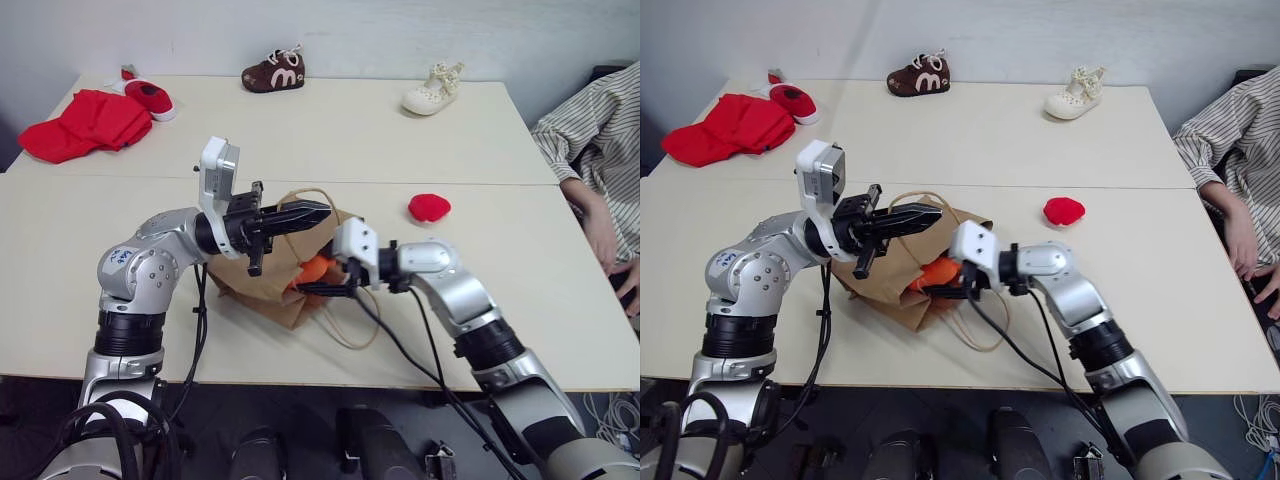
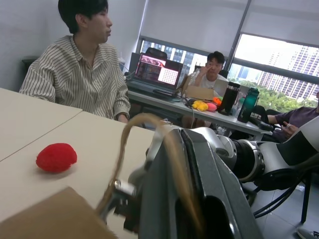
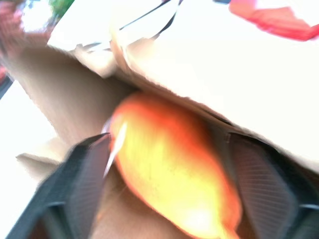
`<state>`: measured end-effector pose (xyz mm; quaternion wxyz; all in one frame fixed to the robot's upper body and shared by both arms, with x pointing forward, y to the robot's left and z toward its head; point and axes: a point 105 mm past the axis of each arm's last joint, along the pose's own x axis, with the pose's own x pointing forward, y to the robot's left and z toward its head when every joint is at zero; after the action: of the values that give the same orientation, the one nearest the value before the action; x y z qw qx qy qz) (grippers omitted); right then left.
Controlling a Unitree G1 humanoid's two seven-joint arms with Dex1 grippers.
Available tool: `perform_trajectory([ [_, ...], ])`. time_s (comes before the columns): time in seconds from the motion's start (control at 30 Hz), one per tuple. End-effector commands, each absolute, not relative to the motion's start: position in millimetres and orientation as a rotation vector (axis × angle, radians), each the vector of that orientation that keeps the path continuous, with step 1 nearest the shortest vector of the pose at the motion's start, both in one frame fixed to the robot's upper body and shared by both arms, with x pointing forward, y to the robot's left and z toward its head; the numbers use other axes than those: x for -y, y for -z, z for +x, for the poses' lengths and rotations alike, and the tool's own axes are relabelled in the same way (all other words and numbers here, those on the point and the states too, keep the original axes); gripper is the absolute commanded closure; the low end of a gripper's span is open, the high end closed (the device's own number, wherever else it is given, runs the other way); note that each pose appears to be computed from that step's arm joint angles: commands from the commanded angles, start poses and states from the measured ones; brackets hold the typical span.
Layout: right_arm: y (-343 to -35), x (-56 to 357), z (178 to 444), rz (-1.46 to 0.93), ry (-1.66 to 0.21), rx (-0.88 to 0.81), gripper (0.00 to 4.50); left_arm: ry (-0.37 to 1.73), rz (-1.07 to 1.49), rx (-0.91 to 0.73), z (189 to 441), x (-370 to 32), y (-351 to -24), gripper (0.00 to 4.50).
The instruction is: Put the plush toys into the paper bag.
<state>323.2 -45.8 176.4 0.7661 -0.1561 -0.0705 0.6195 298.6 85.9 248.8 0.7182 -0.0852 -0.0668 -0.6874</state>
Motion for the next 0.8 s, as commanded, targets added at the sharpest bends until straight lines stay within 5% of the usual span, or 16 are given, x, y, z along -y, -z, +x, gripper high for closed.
perform_trajectory([
  [0.03,-196.8,75.5,307.5,-0.299,-1.358,0.237,0.26,1.514,-0.155,0.199,294.8,-89.5,-257.1,4.5],
  [0.2,-198.8,139.1,291.9,-0.224,-1.176,0.212,0.26,1.508,-0.133,0.202,293.1,-90.9,-257.1,4.5],
  [0.5,-130.8,290.8,247.8,-0.386,-0.428,0.026,0.12,1.442,-0.14,0.231,292.9,-102.5,-260.9,4.5],
  [0.6,-129.6,295.6,250.8,-0.419,-0.374,0.012,0.12,1.427,-0.147,0.237,294.0,-103.5,-262.3,4.5],
  [0.8,-145.6,273.6,303.4,-0.467,-0.458,-0.011,0.12,1.413,-0.157,0.241,297.9,-97.2,-263.6,4.5],
])
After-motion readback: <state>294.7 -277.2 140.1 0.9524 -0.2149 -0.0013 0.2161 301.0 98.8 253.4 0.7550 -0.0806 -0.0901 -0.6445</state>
